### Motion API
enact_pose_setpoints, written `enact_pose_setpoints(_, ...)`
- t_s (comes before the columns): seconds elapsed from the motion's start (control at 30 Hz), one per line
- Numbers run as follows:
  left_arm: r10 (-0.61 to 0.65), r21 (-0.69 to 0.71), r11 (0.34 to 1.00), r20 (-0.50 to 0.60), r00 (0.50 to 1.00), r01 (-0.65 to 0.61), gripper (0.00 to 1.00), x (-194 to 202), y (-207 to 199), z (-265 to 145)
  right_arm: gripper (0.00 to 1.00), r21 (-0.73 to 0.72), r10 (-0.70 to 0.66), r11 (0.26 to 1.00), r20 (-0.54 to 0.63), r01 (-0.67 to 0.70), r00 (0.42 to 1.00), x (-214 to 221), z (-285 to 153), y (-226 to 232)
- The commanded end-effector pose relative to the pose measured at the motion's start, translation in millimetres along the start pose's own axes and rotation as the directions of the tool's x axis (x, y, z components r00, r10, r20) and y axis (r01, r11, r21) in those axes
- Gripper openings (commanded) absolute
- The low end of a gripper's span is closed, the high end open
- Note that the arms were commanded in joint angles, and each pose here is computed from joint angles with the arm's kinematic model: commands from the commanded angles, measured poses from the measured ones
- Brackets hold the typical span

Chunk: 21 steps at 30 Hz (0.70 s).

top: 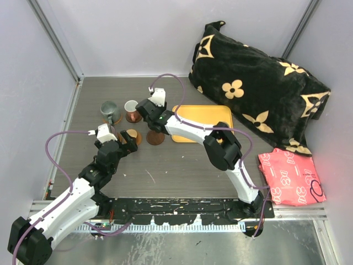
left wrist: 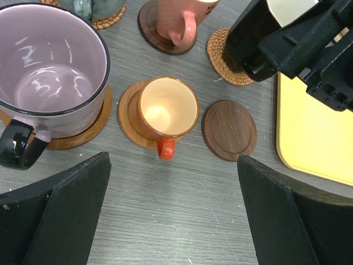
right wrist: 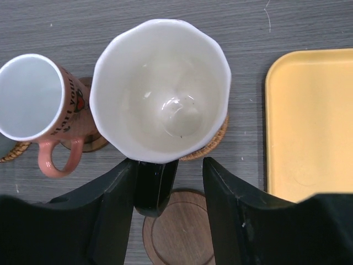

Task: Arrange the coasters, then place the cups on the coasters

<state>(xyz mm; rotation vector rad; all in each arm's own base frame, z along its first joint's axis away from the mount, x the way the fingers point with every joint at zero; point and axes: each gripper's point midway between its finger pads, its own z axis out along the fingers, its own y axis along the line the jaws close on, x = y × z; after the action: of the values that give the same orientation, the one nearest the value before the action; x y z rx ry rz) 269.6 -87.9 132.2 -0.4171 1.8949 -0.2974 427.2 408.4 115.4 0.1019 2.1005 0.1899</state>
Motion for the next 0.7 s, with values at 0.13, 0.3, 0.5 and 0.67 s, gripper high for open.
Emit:
enact_pose_setpoints(0.13,-0.019,0.000,1.000,0.044,0.999,0.019,0.98,-10.9,-1.7,0.3,0.56,-0.044,0.088,0.996,0.106,-0.084,0.990,-54.1,-44.7,3.9)
enact_pose_setpoints(0.3,-0.016,-0.002,1.000,0.043,0.999,0.016,0.98,-10.3,-1.4,0.5,0.56,-0.056,0.098,0.994,0.127,-0.091,0.987,-63.4,-64.9,-1.0)
enact_pose_setpoints(0.5,-0.017,0.000,1.000,0.044,0.999,0.017,0.98,-10.7,-1.4,0.1,0.57,-0.063,0.091,0.995,0.150,-0.083,0.984,-69.3,-93.7,-12.6)
enact_pose_setpoints(0.67,-0.018,-0.003,1.000,0.046,0.999,0.018,0.98,-10.8,-0.7,-0.1,0.57,-0.027,0.077,0.997,0.183,-0.073,0.980,-75.2,-117.9,-45.9)
